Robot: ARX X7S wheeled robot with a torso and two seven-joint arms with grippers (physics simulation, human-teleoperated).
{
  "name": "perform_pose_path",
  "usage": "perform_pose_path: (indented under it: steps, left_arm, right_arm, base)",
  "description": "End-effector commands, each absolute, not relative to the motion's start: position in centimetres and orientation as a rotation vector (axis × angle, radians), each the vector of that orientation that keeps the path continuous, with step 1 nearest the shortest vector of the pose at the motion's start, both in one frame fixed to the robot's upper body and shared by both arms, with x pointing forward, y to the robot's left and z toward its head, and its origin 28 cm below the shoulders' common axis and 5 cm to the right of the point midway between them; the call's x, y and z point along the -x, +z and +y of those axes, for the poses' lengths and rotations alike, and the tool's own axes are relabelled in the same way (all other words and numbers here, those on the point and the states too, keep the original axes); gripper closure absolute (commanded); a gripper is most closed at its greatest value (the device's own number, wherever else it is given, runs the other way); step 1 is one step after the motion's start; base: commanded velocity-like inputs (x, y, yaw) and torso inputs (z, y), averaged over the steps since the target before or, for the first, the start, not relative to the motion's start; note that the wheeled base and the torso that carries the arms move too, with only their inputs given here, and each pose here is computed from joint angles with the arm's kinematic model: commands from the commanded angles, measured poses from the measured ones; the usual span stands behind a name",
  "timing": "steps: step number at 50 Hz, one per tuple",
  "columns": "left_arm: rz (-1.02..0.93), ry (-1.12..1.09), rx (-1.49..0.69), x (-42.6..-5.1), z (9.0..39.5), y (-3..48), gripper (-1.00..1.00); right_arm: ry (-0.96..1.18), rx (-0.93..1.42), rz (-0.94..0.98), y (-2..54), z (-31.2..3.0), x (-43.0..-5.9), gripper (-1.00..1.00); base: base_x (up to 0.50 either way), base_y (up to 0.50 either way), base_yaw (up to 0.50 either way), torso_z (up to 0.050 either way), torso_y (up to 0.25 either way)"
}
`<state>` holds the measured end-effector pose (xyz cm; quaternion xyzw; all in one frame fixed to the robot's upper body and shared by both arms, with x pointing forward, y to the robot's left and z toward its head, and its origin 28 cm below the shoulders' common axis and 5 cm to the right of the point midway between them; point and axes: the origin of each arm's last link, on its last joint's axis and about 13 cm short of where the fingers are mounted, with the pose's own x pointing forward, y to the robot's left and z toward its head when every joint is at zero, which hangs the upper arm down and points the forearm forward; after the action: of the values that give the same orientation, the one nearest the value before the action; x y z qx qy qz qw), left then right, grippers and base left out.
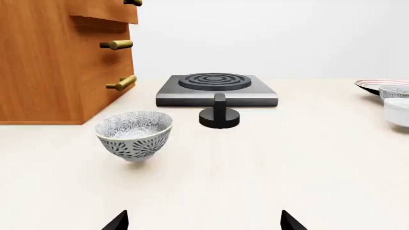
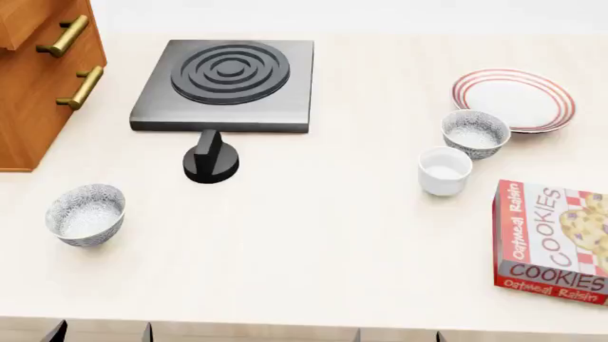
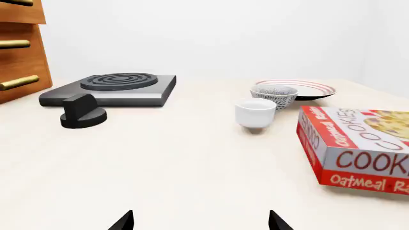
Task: Pick the akita bowl between the plate and the ramekin and place it on the plate.
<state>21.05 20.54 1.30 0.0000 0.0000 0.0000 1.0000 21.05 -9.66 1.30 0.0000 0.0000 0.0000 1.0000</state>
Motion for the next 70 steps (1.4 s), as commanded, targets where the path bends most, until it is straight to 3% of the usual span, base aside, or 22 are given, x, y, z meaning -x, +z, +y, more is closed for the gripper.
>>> perform_pose_path:
  steps: [1, 26, 52, 70]
  left_arm:
    - [-0.001, 0.004, -0.004, -21.1, 20.6, 1.3, -1.00]
    - [-0.005, 0.010, 0.055, -21.5, 20.9, 2.3, -1.00]
    - [0.034, 0.253, 0.287, -27.4, 26.0, 7.2, -1.00]
    - [-0.009, 0.349, 0.264, -28.5, 28.2, 7.3, -1.00]
  right_arm:
    - [0.003, 0.005, 0.005, 1.3, -9.5, -21.1, -1.00]
    - [0.002, 0.025, 0.020, 1.3, -9.5, -21.2, -1.00]
    - [0.003, 0.022, 0.008, 1.4, -9.6, -21.1, -1.00]
    - [0.016, 0.060, 0.018, 4.4, -9.3, -21.4, -1.00]
  base:
    - [0.00, 0.00, 0.00, 0.000, 0.000]
    - [0.00, 0.00, 0.00, 0.000, 0.000]
    - [0.00, 0.00, 0.00, 0.000, 0.000]
    - [0.00, 0.00, 0.00, 0.000, 0.000]
